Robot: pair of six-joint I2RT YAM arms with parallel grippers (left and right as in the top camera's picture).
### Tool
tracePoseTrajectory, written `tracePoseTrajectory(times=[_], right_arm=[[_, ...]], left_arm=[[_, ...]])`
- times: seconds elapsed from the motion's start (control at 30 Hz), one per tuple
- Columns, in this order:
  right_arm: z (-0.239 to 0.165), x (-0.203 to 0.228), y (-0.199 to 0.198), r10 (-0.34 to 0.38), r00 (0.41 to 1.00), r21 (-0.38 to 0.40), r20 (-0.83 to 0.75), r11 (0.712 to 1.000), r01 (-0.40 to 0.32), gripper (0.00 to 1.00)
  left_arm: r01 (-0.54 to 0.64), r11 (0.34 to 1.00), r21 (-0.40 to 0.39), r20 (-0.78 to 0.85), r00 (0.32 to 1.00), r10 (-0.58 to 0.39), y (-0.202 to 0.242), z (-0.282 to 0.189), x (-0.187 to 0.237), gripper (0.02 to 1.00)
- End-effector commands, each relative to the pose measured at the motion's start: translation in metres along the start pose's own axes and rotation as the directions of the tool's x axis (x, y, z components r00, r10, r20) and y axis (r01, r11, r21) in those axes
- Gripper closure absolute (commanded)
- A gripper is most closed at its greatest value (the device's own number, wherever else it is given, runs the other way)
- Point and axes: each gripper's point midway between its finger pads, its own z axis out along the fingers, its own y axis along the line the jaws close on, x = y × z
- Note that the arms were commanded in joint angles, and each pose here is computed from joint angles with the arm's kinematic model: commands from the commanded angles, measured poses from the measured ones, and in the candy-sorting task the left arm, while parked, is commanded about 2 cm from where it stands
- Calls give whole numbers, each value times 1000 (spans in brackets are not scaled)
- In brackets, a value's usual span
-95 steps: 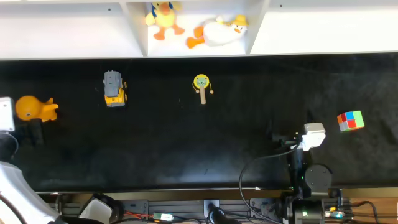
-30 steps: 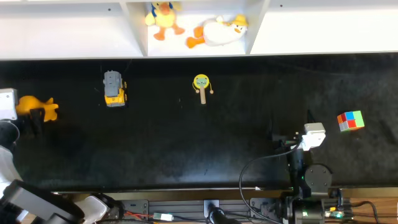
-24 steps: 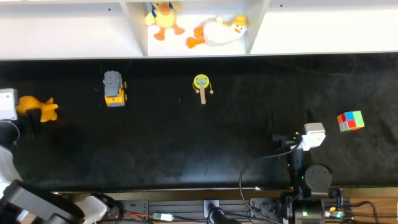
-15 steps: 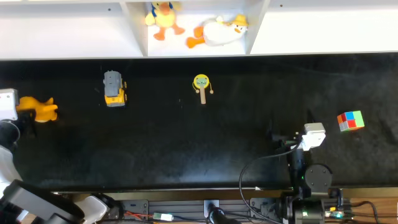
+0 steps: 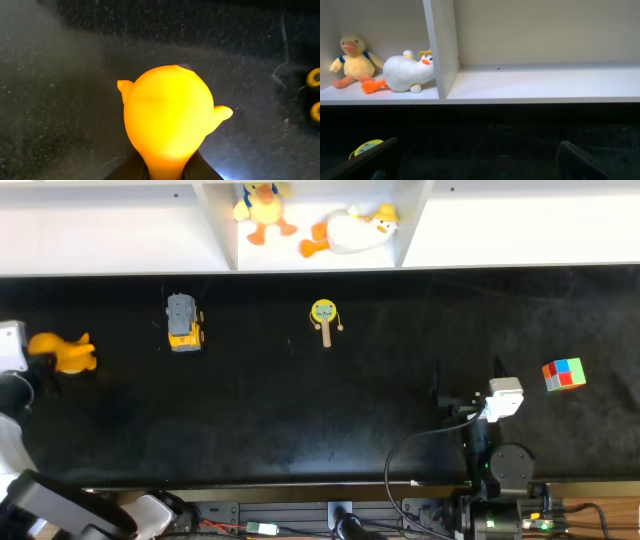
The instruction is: Store Toys
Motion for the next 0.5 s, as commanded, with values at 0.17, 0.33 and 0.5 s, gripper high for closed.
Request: tracePoseTrajectory(times=[0.17, 0.33, 0.5], right_arm=[[0, 4, 0, -3, 1000, -1, -3, 1000, 3, 5], [0, 4, 0, -3, 1000, -1, -3, 1000, 3, 5], [0, 4, 0, -3, 1000, -1, -3, 1000, 3, 5]], left_arm=[[-7, 1000, 0, 179, 984, 7, -18, -23, -90, 930], [7, 1000, -10, 247, 969, -5, -28, -30, -126, 932], [48, 999, -19, 328, 944, -39, -31, -33, -152, 930]])
